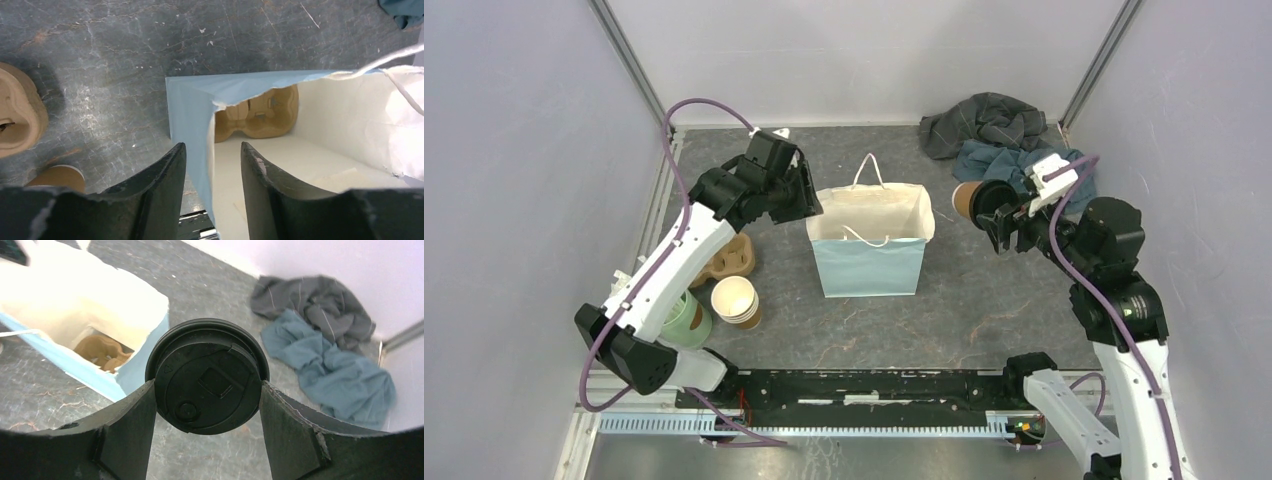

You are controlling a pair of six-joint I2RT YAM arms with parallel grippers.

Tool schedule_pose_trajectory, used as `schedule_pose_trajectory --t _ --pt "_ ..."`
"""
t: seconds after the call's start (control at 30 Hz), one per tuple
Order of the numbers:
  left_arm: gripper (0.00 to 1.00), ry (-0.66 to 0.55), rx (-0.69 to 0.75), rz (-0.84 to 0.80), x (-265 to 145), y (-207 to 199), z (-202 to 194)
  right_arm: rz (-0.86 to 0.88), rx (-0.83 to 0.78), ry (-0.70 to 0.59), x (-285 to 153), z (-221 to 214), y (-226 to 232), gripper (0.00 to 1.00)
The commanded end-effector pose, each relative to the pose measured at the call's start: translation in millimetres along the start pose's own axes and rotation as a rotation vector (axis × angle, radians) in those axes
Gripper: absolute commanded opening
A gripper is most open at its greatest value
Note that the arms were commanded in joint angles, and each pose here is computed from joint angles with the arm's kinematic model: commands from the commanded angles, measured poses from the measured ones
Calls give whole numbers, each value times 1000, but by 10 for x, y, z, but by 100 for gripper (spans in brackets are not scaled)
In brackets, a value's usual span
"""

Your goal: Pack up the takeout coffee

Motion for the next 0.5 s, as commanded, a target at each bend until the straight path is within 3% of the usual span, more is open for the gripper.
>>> schedule_pose_trajectory --t 0.0,0.13,0.27,0.47 --pt "49 -61 78 6 -36 -123 35 155 -181 -170 -53 328 77 8" --pt "40 -68 103 16 6 -164 56 228 -239 -220 -12 496 126 6" --pt "27 -93 155 23 28 -206 141 410 -336 -312 46 715 268 3" --pt "7 -146 206 20 87 -250 242 575 -383 -342 256 839 439 0"
Point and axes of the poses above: each gripper's point midway between its finger pads, its own x axis out along the fingers, its own y axis along the line the jaws close on, z = x × y, the point moved 10 cm from there along -x, back along the fingers, and after that the axes turned 3 degrees about -x, right-handed, at the moved point
